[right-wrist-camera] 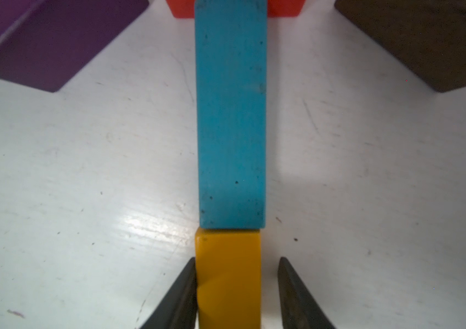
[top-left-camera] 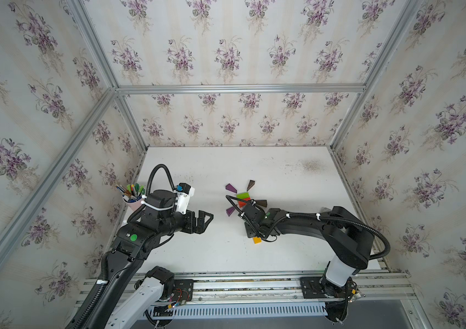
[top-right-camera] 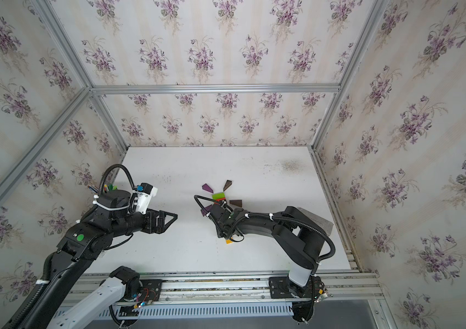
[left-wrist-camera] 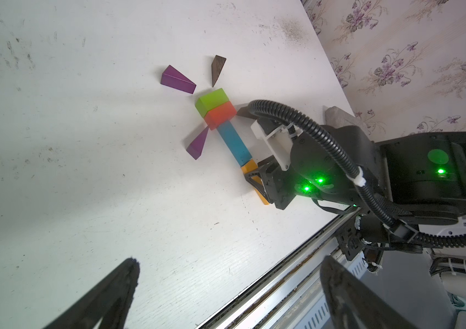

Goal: Assemble a small pinwheel with building blocks
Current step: Assemble the building block at the center of the board, then reset both arms

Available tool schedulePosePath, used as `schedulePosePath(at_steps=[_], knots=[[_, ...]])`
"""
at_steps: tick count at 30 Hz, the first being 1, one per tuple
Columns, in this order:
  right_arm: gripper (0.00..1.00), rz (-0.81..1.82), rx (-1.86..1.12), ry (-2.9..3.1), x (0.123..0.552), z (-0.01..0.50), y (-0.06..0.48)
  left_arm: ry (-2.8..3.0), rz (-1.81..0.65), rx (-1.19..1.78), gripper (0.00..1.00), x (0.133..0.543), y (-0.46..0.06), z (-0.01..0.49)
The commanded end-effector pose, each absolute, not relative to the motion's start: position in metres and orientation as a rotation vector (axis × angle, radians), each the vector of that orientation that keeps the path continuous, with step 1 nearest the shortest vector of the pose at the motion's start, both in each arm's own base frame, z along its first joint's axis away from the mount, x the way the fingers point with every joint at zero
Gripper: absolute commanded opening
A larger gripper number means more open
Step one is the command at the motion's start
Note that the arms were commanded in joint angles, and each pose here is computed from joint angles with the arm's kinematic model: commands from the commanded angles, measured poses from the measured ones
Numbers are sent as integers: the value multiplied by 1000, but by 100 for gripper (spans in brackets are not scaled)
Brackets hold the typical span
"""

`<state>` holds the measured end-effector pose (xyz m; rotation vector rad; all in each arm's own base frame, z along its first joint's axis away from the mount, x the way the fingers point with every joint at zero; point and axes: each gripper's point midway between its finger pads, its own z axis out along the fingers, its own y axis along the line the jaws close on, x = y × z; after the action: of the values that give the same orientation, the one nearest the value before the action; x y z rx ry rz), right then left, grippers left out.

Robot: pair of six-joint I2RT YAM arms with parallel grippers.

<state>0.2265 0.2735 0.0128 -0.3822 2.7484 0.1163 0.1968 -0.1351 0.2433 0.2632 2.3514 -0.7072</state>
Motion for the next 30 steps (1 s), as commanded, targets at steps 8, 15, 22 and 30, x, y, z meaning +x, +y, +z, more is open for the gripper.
schedulePosePath(at_steps=[8, 15, 22, 30], knots=[[62, 29, -449, 2761, 228, 16, 269, 2324, -729, 278, 99, 196, -138, 251], [64, 51, -433, 2703, 236, 39, 271, 2297, -724, 291, 99, 199, -138, 263], [64, 119, -441, 2628, 238, 70, 271, 2275, -673, 283, 99, 206, -134, 273], [100, 376, -285, 2471, 268, 139, 238, 2296, -498, 252, 99, 238, -121, 260]])
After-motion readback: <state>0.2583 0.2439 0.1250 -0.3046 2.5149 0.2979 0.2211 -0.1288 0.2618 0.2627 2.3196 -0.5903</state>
